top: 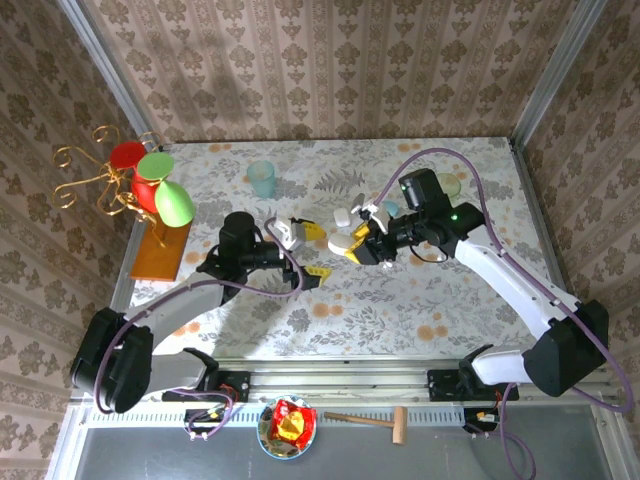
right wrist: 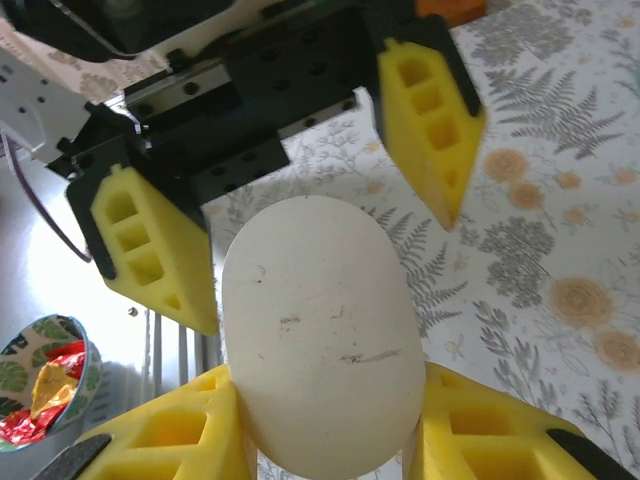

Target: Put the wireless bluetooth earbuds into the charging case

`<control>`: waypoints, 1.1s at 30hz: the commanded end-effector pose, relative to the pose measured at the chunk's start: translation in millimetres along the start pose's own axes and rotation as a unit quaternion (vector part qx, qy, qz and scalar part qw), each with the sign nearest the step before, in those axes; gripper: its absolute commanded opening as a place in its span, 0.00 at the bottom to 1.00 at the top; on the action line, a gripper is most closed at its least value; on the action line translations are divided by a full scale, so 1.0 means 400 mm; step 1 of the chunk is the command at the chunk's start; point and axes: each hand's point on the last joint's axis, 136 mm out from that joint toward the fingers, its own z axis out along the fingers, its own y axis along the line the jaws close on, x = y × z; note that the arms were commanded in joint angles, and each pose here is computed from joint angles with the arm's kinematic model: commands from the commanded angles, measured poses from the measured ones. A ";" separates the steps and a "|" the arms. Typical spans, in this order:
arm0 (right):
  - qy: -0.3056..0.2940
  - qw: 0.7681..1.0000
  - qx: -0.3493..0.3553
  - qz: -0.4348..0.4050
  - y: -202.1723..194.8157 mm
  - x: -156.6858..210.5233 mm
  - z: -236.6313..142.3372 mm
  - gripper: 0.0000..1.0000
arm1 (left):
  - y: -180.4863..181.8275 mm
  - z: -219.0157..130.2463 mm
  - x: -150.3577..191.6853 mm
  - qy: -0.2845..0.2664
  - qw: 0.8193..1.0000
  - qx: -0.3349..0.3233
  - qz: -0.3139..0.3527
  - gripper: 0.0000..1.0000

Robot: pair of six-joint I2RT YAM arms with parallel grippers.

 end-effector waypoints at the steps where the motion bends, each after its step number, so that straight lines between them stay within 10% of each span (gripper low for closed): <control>1: -0.001 0.999 -0.026 -0.025 0.042 -0.031 0.001 0.23 | -0.027 -0.001 -0.081 -0.049 0.997 0.055 0.022 0.88; 33: 0.010 0.999 -0.025 -0.042 0.032 -0.035 0.025 0.23 | -0.038 0.020 -0.105 -0.061 0.993 0.101 -0.023 0.36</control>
